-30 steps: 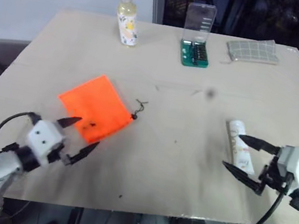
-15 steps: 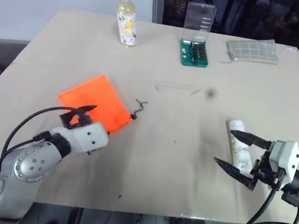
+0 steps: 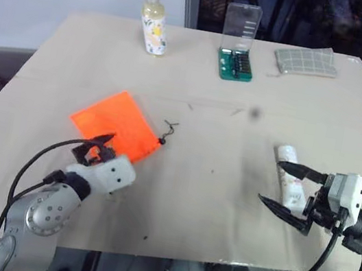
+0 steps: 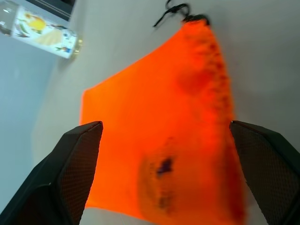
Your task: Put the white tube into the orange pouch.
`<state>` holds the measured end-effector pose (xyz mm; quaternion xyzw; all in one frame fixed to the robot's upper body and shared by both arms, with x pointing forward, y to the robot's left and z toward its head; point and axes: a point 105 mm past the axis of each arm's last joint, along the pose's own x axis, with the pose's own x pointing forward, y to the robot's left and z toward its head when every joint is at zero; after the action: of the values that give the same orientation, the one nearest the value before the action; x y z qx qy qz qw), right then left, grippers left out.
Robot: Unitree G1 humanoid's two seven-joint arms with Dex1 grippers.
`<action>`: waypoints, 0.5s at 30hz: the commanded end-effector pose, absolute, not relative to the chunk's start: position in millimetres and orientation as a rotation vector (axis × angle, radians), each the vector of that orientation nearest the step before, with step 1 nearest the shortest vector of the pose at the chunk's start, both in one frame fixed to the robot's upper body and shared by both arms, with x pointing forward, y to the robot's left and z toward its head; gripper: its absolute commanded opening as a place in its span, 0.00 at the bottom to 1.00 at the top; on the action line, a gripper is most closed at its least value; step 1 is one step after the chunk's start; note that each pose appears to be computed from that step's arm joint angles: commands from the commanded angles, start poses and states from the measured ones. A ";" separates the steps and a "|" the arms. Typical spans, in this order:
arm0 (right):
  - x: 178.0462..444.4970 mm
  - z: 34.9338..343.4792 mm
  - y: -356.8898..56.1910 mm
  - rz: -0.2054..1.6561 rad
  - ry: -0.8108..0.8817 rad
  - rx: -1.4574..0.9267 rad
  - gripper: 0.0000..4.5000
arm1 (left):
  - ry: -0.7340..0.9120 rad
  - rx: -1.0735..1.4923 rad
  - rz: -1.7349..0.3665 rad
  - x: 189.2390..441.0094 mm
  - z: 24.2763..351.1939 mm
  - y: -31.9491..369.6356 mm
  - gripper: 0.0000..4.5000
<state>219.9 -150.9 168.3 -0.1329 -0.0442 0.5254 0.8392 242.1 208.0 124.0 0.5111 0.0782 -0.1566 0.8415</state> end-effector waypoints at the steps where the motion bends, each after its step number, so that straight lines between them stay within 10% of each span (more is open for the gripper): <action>1: 213.1 180.6 -148.0 1.134 -0.143 -0.310 0.95 | 0.150 1.095 -0.321 241.6 132.3 204.3 1.00; 15: 211.9 178.7 -148.3 1.131 -0.137 -0.317 0.95 | 0.165 1.123 -0.219 260.3 128.4 207.6 1.00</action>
<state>216.0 -149.0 168.0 -0.1328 -0.0429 0.5334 0.8343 259.2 207.3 123.0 0.5228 0.0881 -0.1161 0.8399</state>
